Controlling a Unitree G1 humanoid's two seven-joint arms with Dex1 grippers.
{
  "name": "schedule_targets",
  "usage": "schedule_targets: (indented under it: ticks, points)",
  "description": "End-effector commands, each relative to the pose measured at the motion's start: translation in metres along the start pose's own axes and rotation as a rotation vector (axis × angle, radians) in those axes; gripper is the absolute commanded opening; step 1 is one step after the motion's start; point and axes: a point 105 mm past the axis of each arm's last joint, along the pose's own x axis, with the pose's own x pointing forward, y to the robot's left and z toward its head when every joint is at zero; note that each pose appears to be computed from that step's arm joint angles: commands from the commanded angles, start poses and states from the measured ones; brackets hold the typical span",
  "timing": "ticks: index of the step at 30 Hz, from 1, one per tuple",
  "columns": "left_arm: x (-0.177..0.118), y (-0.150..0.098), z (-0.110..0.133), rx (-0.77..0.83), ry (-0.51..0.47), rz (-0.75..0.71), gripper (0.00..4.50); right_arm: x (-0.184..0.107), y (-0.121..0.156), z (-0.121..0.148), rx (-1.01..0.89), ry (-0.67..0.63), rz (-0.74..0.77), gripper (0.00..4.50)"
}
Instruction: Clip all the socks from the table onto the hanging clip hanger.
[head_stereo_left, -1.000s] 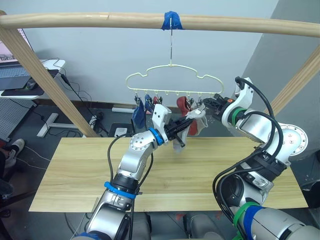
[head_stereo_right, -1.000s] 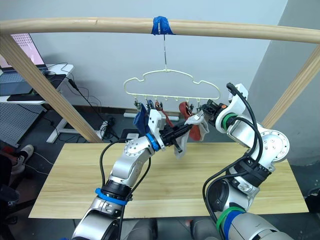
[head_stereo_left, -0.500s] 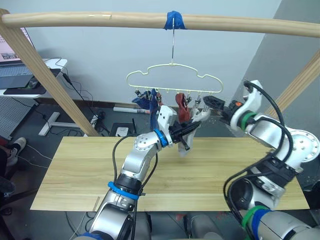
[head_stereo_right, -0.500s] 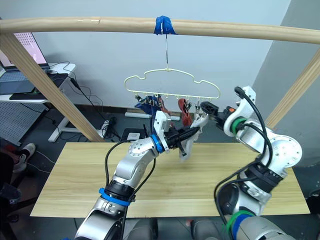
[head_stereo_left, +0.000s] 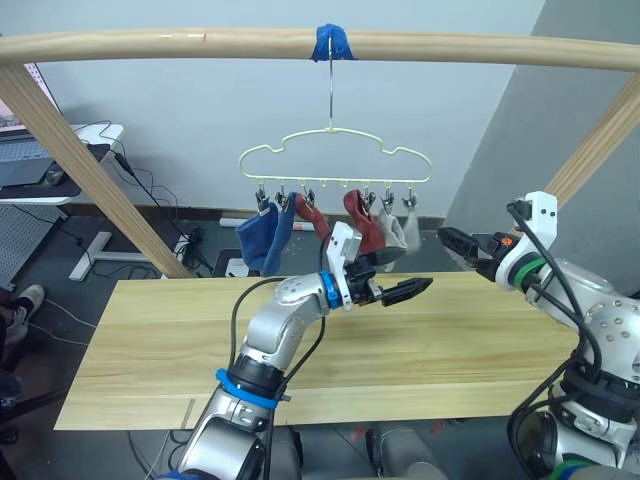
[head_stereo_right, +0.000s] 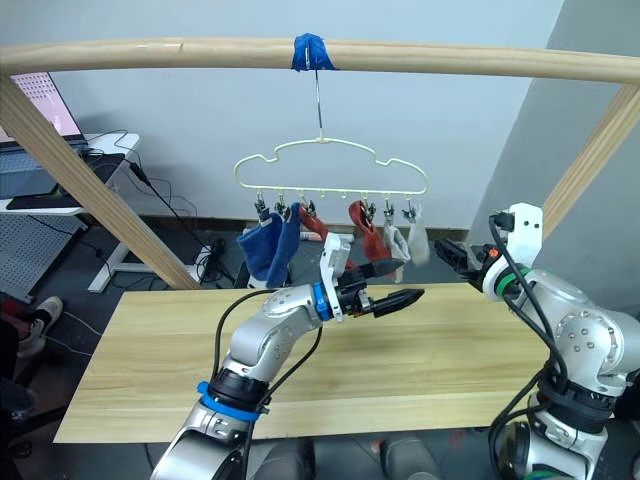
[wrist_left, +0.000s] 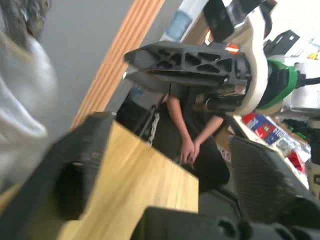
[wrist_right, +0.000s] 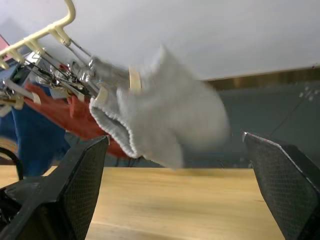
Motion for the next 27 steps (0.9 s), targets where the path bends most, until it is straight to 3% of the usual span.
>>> schedule_targets:
  ticks: [1, 2, 5, 8, 14, 20, 27]
  points:
    - [-0.014, 0.003, 0.01, 0.038, -0.015, 0.019, 4.48, -0.003, 0.006, 0.009, -0.097, -0.068, 0.035, 4.5]
    - [-0.02, 0.005, 0.009, 0.045, -0.004, 0.035, 4.48, -0.003, 0.006, 0.007, -0.117, -0.064, 0.044, 4.5]
    - [-0.105, 0.037, -0.008, 0.035, 0.137, 0.273, 4.48, -0.009, 0.007, -0.02, -0.186, -0.035, 0.142, 4.5]
    - [-0.174, 0.049, -0.017, 0.07, 0.255, 0.47, 4.48, -0.017, 0.006, -0.042, -0.356, 0.037, 0.236, 4.5]
    - [-0.259, 0.047, -0.042, 0.154, 0.473, 0.713, 4.48, -0.034, -0.01, -0.077, -0.444, 0.11, 0.314, 4.5]
    - [-0.277, 0.038, -0.045, 0.1, 0.494, 0.694, 4.48, -0.04, -0.031, -0.088, -0.457, 0.152, 0.26, 4.5]
    - [-0.266, 0.037, -0.042, 0.087, 0.453, 0.689, 4.48, -0.036, -0.036, -0.082, -0.433, 0.142, 0.192, 4.5]
